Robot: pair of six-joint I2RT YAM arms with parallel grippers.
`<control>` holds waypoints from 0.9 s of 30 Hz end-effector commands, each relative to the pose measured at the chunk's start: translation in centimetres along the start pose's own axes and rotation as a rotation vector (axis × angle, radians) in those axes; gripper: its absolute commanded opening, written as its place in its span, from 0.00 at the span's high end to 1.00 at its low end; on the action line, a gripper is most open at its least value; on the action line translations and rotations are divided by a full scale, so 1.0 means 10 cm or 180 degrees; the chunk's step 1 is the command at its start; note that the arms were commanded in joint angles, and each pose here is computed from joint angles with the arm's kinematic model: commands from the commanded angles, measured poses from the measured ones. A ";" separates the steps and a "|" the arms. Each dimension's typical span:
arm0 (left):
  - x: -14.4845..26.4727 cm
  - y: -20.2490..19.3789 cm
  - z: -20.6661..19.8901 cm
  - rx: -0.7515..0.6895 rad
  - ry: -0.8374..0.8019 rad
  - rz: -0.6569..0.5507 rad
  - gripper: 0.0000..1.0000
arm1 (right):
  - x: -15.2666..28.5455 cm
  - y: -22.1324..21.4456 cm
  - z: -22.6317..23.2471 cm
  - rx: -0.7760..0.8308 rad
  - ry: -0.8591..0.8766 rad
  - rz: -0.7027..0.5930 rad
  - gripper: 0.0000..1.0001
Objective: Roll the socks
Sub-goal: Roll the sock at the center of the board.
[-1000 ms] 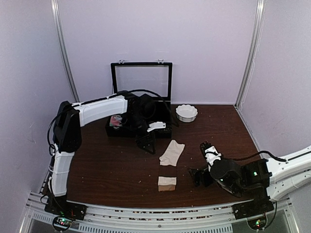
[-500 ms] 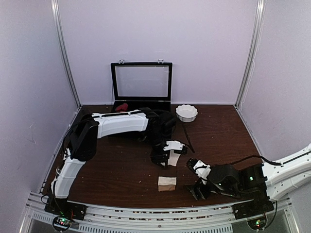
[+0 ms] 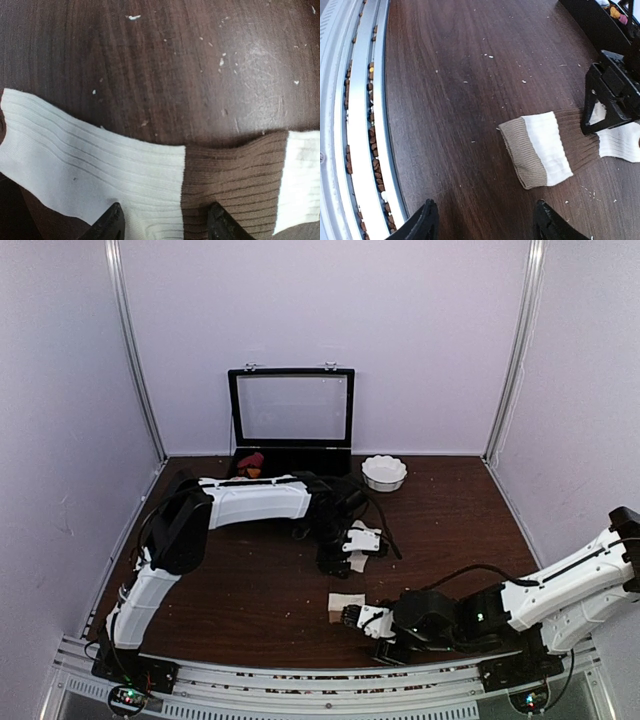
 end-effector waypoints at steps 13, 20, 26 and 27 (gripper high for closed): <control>-0.13 -0.31 -0.15 -0.0197 -0.0255 0.0305 0.41 | -0.52 -0.02 -0.27 0.0606 0.0314 0.0046 0.50; -0.13 -0.32 -0.13 -0.0223 -0.0186 0.0330 0.41 | -0.64 -0.26 -0.32 0.0348 0.0629 0.0158 0.55; -0.12 -0.31 -0.10 -0.0239 -0.0128 0.0340 0.41 | -0.74 -0.40 -0.26 0.0235 0.0744 0.0289 0.60; -0.12 -0.31 -0.10 -0.0237 -0.0123 0.0337 0.41 | -0.76 -0.42 -0.25 0.0193 0.0768 0.0309 0.61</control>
Point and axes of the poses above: each gripper's point midway between its finger pads, its own x axis back along the fingers, its own z axis along the line the jaws close on, y = z × x, the point moved 8 cm from there along x, back along the fingers, and after that the axes turned 15 degrees about x, right-handed, at the moved point
